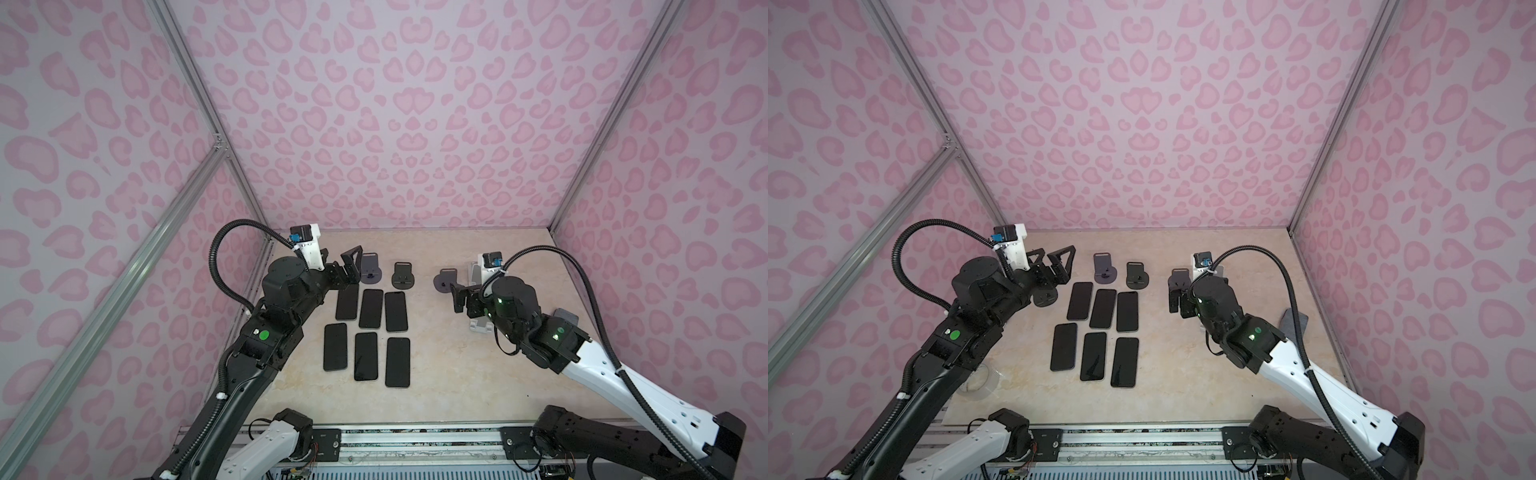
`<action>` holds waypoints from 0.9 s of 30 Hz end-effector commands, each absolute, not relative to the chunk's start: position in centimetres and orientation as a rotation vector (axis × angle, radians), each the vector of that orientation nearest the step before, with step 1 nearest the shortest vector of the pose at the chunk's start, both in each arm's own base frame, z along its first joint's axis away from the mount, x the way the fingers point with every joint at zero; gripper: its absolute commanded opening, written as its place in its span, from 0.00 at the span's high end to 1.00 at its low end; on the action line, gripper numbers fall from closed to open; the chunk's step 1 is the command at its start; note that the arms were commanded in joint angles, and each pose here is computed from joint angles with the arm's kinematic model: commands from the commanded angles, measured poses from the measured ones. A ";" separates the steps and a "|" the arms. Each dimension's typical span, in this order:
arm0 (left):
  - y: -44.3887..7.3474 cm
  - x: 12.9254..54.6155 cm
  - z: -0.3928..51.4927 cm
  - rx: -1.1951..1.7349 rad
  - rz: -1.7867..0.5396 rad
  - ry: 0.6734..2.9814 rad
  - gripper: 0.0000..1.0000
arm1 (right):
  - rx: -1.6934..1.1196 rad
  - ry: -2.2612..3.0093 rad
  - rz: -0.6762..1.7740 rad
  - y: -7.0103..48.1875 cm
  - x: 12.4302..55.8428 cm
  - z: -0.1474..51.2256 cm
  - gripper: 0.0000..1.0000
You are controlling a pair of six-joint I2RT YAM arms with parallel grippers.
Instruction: Remove the phone from the phone stand
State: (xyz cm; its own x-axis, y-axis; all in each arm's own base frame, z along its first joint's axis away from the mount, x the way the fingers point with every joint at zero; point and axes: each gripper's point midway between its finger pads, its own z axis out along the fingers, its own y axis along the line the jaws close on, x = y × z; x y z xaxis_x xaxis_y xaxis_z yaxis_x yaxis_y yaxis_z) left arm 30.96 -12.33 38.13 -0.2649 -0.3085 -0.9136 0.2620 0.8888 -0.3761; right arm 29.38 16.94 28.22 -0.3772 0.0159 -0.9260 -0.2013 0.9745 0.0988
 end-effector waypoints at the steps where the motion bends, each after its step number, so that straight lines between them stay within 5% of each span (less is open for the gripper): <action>1: -9.2 29.9 35.6 -0.148 -0.412 1.772 0.02 | 0.147 1.761 0.056 11.3 29.7 28.7 0.00; 5: -7.8 28.3 32.8 -0.201 -0.406 1.747 0.02 | -0.039 1.532 0.053 11.0 28.3 28.7 0.00; 16: -3.9 28.9 26.5 -0.093 -0.061 1.619 0.02 | 0.094 1.455 -0.049 3.7 30.2 29.0 0.00; 27: 0.3 29.9 21.4 -0.149 0.263 1.510 0.02 | 0.174 1.479 -0.093 0.0 31.9 23.9 0.00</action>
State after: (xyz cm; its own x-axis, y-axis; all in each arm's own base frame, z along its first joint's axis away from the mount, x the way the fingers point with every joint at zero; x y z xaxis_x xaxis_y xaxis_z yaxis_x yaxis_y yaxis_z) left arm 29.89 -0.97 17.97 -0.1499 0.0667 -0.9865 -0.1850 0.9782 0.0943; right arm 31.96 0.48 22.66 -0.0113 -0.0149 -0.9998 0.1569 0.9875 -0.0165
